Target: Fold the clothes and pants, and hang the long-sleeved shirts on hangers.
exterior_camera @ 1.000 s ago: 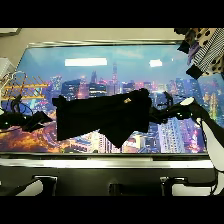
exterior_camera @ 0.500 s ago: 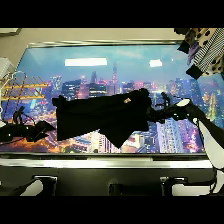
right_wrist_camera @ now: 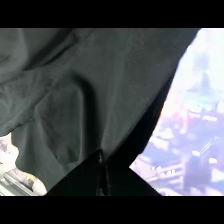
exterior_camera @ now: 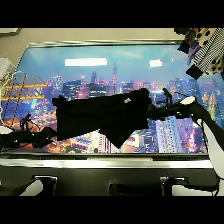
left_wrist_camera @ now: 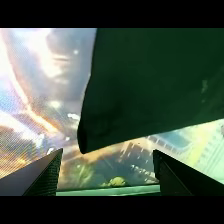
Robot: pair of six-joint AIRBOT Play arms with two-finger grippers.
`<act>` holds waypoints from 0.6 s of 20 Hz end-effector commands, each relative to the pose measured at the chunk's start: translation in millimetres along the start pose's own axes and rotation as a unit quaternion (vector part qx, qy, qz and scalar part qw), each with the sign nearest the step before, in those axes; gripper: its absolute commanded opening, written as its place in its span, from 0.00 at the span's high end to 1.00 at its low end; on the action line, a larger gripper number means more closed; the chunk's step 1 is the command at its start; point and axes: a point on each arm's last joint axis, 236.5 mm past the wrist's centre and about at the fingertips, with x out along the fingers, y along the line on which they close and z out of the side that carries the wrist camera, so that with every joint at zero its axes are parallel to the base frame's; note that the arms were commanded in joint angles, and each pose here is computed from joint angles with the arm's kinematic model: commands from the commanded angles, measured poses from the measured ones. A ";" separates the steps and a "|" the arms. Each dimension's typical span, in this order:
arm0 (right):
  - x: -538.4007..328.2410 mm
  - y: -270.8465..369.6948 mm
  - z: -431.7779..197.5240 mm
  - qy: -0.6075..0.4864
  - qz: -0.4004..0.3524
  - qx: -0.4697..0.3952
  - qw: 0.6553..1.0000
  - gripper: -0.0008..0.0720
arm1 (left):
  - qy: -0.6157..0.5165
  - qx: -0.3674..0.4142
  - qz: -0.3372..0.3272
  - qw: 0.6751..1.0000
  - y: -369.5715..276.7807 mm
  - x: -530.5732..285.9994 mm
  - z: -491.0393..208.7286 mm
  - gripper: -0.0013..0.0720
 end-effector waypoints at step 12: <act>-26.4 31.5 -7.7 -0.007 0.017 -0.034 0.999 0.95 | -0.001 -0.007 -0.016 1.000 -18.1 46.6 10.2 0.86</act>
